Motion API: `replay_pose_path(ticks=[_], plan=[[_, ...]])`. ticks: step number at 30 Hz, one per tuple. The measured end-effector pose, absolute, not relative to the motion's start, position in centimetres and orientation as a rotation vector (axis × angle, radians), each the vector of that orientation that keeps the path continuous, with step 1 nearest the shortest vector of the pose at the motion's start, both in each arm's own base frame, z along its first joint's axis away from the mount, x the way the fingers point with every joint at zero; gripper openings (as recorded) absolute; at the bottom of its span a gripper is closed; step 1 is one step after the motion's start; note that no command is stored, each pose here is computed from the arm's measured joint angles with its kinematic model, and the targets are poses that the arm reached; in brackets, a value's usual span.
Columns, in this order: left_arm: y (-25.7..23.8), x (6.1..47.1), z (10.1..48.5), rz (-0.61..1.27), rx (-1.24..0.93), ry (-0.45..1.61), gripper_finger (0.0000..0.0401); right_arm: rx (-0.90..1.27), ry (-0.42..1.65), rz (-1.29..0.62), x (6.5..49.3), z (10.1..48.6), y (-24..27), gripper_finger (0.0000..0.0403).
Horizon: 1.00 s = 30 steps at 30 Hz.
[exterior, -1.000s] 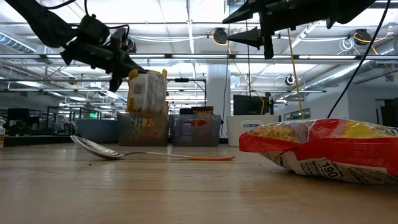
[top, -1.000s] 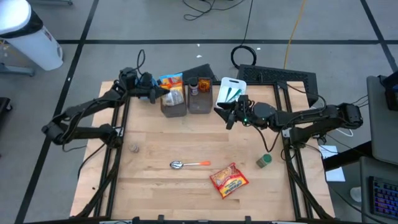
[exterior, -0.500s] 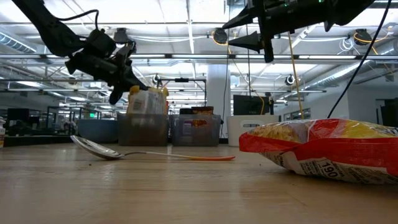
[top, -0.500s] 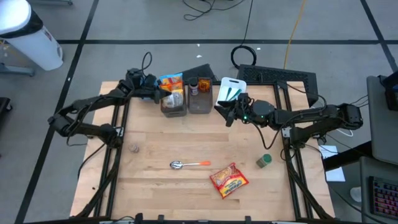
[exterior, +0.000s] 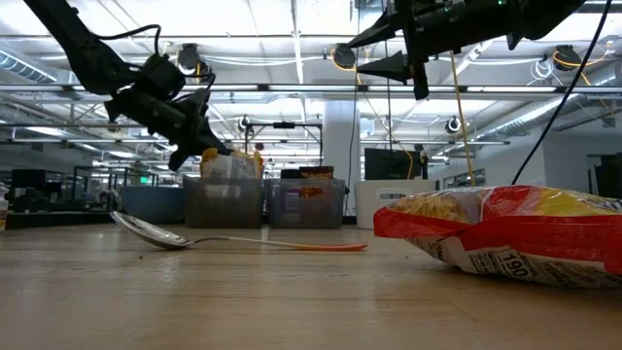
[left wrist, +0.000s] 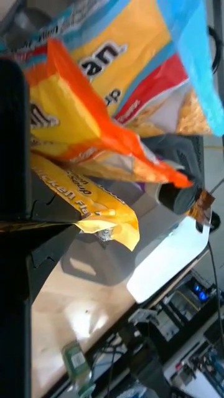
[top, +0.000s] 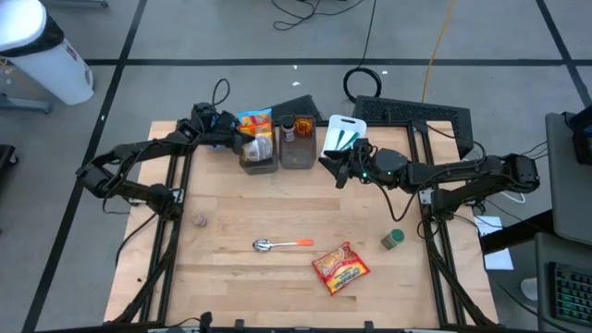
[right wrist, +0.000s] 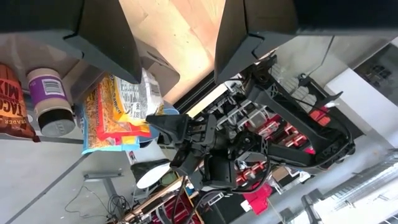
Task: Pick & Place Food Item
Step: Put the yellow noodle pack into the left black bin
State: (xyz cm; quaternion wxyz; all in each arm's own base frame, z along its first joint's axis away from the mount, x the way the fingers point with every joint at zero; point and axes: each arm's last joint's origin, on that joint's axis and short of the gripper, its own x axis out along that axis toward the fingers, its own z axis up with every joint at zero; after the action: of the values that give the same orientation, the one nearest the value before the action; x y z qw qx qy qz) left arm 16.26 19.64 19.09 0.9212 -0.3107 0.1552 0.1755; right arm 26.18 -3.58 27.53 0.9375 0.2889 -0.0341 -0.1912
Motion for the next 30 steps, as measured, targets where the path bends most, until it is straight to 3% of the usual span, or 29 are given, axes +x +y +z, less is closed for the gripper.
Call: replay_pose_path(ticks=[15,30], plan=[[19.84,16.24,19.02,0.463,-0.578,0.332,0.0024,0.596,-0.059,-0.394,26.18,27.42,-3.58,0.0196],[19.8,16.28,19.09,0.426,-0.539,0.335,0.0027,0.604,-0.06,-0.394,26.18,27.42,-3.58,0.0196]])
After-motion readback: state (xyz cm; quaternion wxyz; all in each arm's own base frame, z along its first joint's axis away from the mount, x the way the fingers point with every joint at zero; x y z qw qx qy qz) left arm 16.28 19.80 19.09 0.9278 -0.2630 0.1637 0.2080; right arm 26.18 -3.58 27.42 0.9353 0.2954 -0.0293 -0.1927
